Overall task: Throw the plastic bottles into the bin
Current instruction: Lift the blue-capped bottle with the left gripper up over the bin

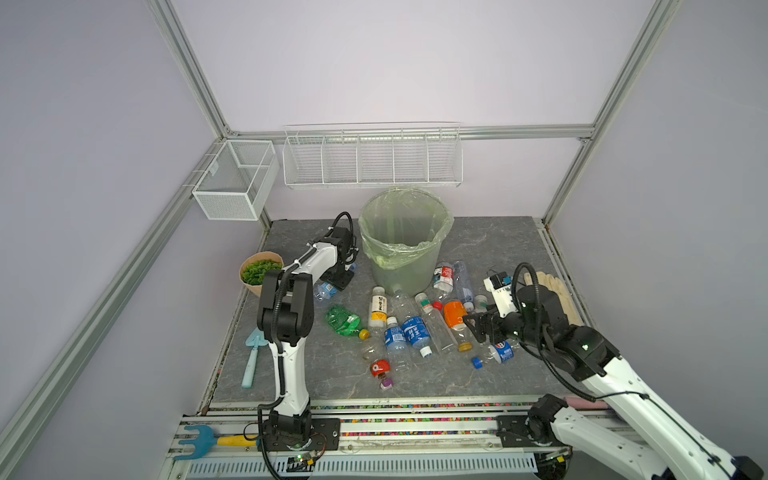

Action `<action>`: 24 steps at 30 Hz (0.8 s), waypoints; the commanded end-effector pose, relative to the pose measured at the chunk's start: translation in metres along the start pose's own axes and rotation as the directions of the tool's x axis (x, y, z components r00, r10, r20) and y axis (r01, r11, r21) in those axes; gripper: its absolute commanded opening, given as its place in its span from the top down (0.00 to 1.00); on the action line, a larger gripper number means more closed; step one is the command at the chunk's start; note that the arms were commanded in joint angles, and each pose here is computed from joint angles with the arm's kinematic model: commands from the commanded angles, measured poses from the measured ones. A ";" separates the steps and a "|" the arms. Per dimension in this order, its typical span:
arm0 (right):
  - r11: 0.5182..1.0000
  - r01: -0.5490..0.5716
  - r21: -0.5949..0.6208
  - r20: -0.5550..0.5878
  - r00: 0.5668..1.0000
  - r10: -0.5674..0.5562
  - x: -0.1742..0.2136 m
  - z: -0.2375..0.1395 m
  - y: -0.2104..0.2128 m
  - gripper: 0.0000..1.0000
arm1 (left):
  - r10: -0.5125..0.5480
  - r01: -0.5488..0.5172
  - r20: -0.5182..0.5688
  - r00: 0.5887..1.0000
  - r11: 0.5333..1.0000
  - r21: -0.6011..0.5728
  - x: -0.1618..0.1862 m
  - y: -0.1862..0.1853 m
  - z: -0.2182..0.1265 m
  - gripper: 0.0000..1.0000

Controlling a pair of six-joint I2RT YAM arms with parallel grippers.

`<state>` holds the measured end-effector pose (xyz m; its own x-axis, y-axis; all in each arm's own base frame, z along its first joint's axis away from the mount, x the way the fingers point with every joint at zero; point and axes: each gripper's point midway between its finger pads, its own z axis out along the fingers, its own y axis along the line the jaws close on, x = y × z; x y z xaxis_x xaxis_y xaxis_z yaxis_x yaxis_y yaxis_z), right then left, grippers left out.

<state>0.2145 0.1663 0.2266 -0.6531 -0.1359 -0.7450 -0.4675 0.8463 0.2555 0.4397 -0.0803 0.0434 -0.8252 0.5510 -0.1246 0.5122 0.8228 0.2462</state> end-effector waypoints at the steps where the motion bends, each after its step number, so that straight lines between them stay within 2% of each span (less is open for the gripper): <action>1: 1.000 0.004 0.013 0.007 1.000 -0.004 0.000 -0.006 -0.002 0.12 | -0.001 0.001 0.002 1.000 1.000 -0.014 -0.003 0.004 -0.005 0.57; 6: 1.000 0.002 0.013 0.009 1.000 -0.002 0.001 -0.006 -0.002 0.11 | -0.024 0.026 0.064 0.998 0.999 -0.035 -0.011 0.012 -0.029 0.60; 14: 1.000 -0.003 0.014 0.010 1.000 0.003 0.000 -0.006 -0.002 0.12 | -0.087 0.104 0.226 0.970 0.993 -0.064 -0.025 0.029 -0.093 0.62; 20: 1.000 -0.007 0.014 0.008 1.000 0.007 0.000 -0.006 -0.002 0.12 | -0.140 0.174 0.351 0.926 0.983 -0.067 -0.026 0.037 -0.139 0.63; 24: 1.000 -0.008 0.015 0.007 1.000 0.008 0.000 -0.006 -0.002 0.11 | -0.197 0.260 0.450 0.871 0.962 -0.081 -0.024 0.046 -0.165 0.64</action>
<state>0.2123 0.1641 0.2271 -0.6536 -0.1348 -0.7447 -0.4646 0.8483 0.2542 0.4457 -0.0798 0.2063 -0.7271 0.4321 -0.5335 0.3123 0.9002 0.3035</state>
